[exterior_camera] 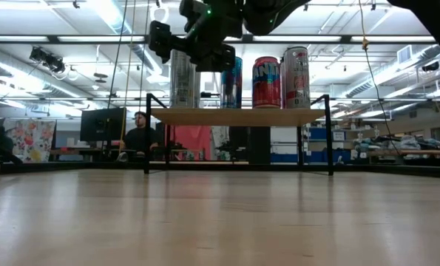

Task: Place canned beverage on shelf
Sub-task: Adjust the soda cans on the shelf

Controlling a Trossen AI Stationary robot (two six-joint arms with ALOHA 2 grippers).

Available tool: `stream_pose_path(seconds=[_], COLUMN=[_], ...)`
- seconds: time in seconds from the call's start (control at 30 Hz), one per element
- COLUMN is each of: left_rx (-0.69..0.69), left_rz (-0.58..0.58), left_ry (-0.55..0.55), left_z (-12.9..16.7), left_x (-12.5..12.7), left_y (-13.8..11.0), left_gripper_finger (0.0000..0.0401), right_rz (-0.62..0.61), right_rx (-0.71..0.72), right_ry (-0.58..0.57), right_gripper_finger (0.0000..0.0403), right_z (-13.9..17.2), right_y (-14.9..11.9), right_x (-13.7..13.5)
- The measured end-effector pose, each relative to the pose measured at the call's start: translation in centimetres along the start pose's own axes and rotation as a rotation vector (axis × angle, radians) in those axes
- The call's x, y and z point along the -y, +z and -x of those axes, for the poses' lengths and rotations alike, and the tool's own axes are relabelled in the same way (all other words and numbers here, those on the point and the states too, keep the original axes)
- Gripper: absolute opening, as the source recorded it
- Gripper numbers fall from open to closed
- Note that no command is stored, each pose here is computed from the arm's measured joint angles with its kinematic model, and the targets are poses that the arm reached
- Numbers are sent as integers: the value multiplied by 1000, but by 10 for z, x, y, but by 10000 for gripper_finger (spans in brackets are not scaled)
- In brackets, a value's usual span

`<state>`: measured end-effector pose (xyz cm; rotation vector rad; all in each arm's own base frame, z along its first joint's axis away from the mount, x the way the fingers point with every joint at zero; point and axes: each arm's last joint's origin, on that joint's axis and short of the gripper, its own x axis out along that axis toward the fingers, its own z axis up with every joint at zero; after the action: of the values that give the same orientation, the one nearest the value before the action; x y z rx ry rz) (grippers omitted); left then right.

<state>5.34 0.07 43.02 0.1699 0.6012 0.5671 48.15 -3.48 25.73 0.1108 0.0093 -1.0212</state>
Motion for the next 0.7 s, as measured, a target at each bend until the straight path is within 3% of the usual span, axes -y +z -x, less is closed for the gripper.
stream_pose_path(seconds=[0.7], left_rx=[0], left_rz=[3], left_ry=[0], left_z=[0], left_x=[0], left_y=[0], left_gripper_finger=[7], right_rz=[-11], right_rx=[-22], right_ry=[71], right_gripper_finger=[400], right_z=[-38], right_y=[4], right_x=[25])
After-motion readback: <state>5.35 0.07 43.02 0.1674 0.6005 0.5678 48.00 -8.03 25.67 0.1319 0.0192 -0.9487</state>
